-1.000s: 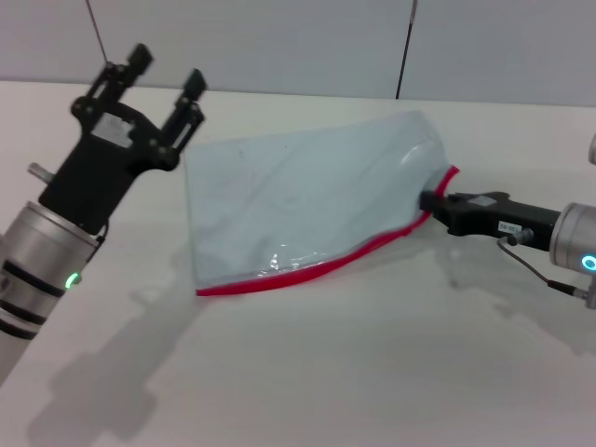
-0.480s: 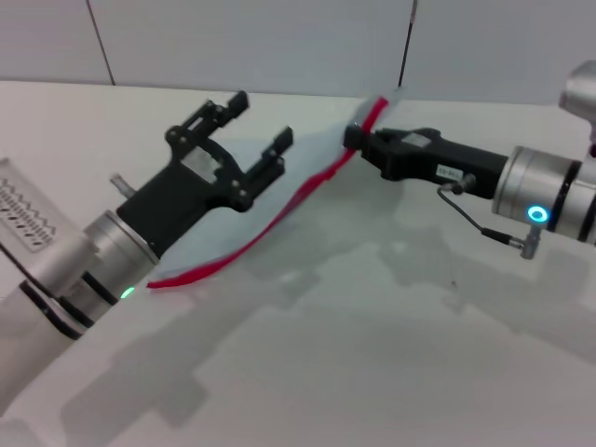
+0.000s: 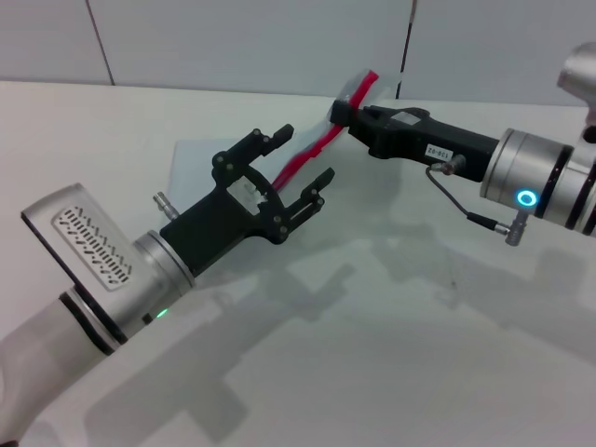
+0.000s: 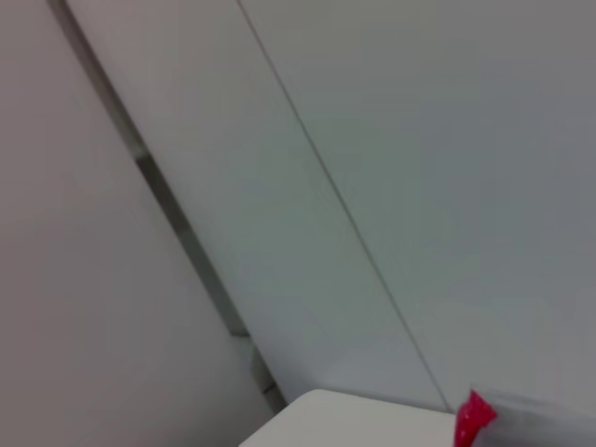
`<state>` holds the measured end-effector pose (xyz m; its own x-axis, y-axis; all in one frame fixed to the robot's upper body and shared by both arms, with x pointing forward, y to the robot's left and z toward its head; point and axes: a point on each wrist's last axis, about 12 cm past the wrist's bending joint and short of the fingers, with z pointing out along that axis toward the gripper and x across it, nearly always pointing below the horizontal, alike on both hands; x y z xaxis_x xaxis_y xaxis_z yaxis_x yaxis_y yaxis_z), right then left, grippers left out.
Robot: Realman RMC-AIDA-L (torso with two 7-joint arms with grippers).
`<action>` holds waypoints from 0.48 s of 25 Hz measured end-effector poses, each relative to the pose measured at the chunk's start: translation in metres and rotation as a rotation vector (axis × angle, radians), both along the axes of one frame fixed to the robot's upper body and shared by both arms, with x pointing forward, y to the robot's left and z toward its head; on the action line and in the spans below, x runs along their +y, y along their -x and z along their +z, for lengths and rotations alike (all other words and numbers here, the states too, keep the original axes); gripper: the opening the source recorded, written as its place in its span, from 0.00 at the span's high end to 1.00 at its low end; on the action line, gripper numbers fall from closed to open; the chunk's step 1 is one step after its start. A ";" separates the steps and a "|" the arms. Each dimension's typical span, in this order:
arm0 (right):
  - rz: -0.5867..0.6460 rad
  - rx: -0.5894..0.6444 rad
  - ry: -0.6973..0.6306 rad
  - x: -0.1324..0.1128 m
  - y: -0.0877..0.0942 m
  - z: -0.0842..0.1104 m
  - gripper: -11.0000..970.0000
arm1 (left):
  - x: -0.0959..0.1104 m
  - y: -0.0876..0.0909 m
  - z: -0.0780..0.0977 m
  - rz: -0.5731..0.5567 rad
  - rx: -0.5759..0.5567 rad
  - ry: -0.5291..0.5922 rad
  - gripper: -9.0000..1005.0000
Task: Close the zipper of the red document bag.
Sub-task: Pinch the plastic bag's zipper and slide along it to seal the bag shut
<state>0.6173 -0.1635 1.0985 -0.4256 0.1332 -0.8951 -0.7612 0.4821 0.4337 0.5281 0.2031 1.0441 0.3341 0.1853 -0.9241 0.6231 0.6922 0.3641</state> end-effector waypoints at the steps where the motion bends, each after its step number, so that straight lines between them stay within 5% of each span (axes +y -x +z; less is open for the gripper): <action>1: 0.000 0.000 0.000 0.000 0.000 0.000 0.98 | 0.000 0.000 0.000 0.002 -0.003 -0.004 0.36; 12: 0.030 -0.004 0.008 0.006 0.003 -0.001 0.98 | 0.003 0.001 0.000 0.038 -0.043 -0.032 0.36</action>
<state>0.6145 -0.1573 1.0976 -0.4254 0.1130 -0.8979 -0.7771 0.4629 0.4264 0.5276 0.2057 1.0439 0.3658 0.2279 -0.9024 0.5797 0.7028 0.4124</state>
